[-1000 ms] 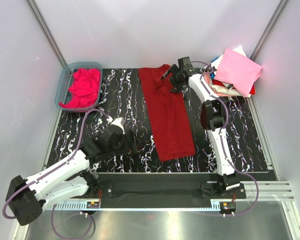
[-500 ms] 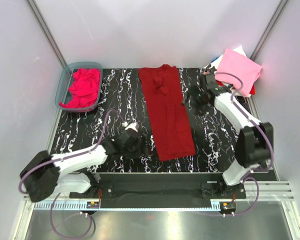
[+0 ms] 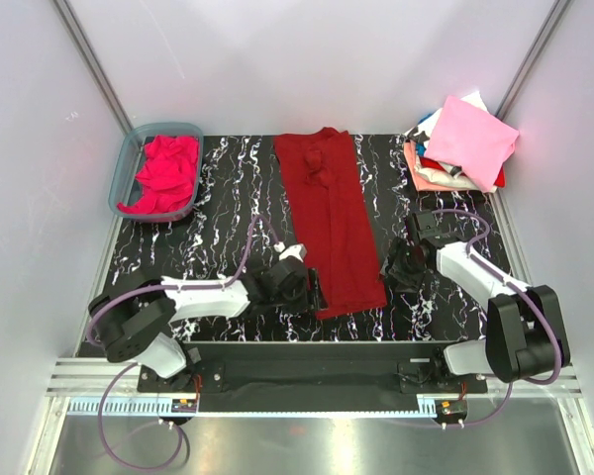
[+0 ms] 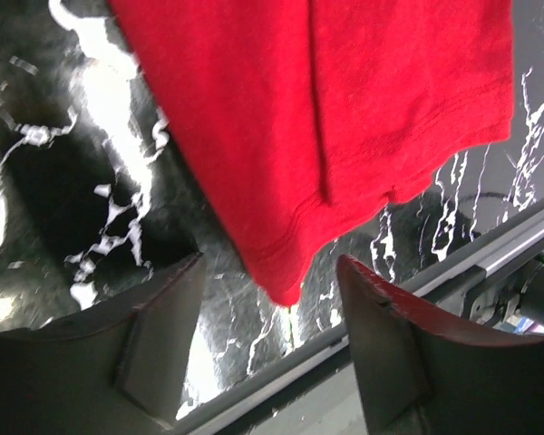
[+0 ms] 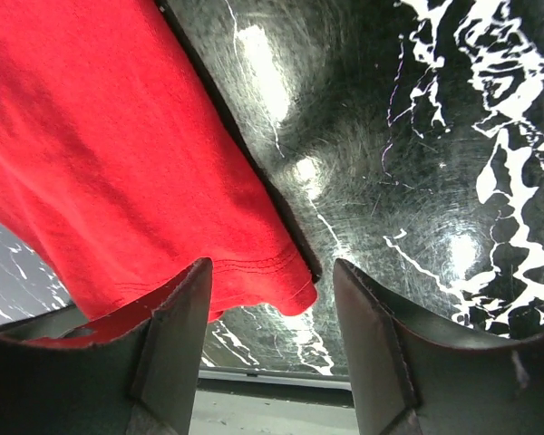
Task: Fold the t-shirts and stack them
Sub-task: Fold the tshirt
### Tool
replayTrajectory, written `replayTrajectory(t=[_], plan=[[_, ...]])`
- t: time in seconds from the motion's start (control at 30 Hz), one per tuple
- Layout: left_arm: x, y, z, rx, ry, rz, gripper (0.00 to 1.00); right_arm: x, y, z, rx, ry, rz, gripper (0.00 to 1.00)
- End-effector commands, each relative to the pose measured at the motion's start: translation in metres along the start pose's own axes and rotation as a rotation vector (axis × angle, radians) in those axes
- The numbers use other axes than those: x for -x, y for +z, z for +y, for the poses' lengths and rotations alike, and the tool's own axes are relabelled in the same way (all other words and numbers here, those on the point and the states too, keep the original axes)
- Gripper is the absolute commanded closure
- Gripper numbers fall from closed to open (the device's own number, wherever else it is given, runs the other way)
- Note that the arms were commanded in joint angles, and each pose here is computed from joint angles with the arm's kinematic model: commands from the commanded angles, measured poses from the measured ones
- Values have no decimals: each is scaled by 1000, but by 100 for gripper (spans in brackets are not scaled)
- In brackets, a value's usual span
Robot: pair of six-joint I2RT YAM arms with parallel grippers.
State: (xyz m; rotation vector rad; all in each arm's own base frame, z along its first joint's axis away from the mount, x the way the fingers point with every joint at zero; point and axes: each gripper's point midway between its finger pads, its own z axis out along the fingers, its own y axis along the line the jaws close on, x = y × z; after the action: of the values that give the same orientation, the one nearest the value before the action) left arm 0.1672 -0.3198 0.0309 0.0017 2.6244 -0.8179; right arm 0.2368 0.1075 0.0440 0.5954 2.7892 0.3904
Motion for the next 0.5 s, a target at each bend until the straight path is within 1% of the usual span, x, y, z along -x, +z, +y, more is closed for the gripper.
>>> replayTrajectory(t=[0.0,0.03,0.1,0.13,0.2,0.23,0.27,0.33,0.37,0.4,0.47], plan=[[5,11,1,18,4,-29,37,3,0,12,66,-45,-23,37],[3,13,3,28,6,-23,42,0,0,12,71,-56,-10,39],[1,17,3,27,8,-17,48,-6,-3,15,72,-80,-9,40],[0,18,3,27,11,-14,54,-7,-4,17,70,-88,-14,41],[0,21,2,28,11,-12,61,-7,-7,18,50,-106,-38,42],[0,22,2,30,17,-11,68,-12,-7,19,40,-121,-33,43],[0,22,0,26,20,-8,72,-13,-6,20,31,-130,-32,43],[-1,24,2,32,25,-2,76,-17,-3,21,10,-149,-21,44],[-1,25,2,33,25,-2,80,-19,1,20,-4,-155,-6,44],[-2,25,3,37,25,1,82,-19,2,20,-15,-159,-5,45],[-2,25,4,42,28,-2,84,-24,6,21,-26,-172,5,51]])
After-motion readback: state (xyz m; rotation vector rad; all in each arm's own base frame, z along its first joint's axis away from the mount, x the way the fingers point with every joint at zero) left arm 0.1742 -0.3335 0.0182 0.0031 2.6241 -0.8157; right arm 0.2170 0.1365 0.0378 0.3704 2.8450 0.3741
